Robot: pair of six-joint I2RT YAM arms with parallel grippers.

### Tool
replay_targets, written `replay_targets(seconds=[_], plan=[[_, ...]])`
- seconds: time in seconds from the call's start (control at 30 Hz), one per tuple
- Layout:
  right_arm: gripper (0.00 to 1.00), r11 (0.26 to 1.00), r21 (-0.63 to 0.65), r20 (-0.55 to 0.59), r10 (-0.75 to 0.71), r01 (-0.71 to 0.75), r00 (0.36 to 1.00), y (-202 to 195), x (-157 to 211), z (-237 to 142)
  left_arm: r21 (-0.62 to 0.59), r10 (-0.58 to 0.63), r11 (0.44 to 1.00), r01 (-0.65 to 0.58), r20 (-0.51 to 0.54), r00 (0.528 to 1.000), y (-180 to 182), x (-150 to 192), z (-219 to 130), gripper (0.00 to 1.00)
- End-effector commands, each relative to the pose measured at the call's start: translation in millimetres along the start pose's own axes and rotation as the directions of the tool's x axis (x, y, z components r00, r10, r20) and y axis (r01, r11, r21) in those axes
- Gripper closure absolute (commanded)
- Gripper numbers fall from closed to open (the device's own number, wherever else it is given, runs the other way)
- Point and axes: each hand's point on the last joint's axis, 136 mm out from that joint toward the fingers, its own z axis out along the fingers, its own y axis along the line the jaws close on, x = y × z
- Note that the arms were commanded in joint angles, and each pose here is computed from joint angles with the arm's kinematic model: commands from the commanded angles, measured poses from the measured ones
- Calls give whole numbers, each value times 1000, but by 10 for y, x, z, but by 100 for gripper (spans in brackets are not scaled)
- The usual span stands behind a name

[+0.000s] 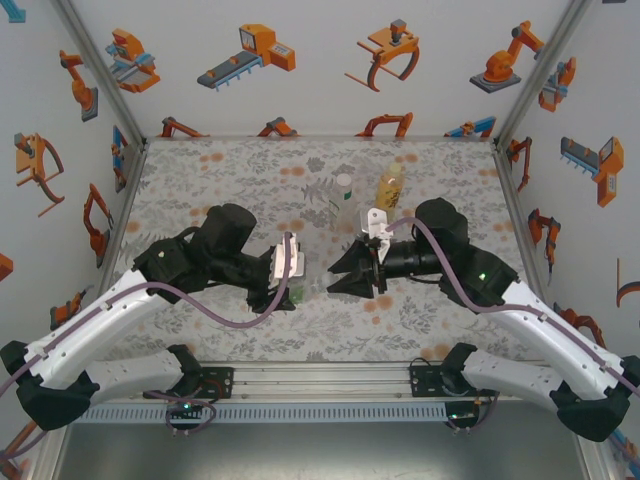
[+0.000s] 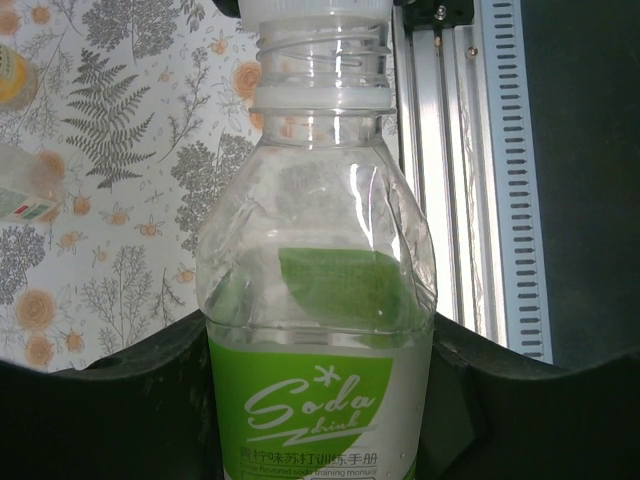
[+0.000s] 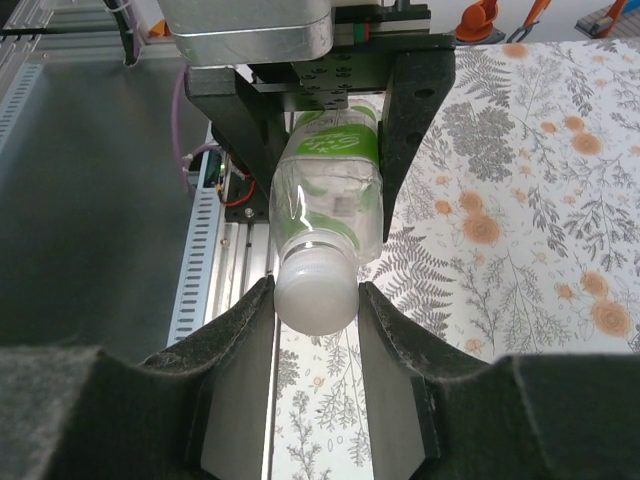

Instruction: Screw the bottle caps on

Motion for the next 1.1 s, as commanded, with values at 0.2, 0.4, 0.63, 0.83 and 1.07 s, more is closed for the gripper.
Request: replay_targets(seconds=[0.2, 0.4, 0.63, 0.83, 1.07], plan=[[99, 997, 61, 3, -40, 39, 999, -69, 3, -6, -19, 53, 998, -52, 69, 996, -16, -178, -96, 100], [100, 997, 53, 22, -56, 55, 998, -44, -14, -5, -24, 48, 999, -46, 76, 996, -2, -189, -90, 100], [100, 998, 26, 30, -60, 60, 998, 0, -37, 12, -12, 43, 999, -42, 75, 996, -6, -188, -68, 100], [100, 997, 11, 42, -70, 70, 997, 25, -87, 17, 25, 44, 999, -46, 88, 995, -60, -205, -51, 100], [100, 997, -38, 41, -62, 63, 997, 94, -103, 33, 74, 39, 996, -46, 96, 995, -130, -220, -33, 100]])
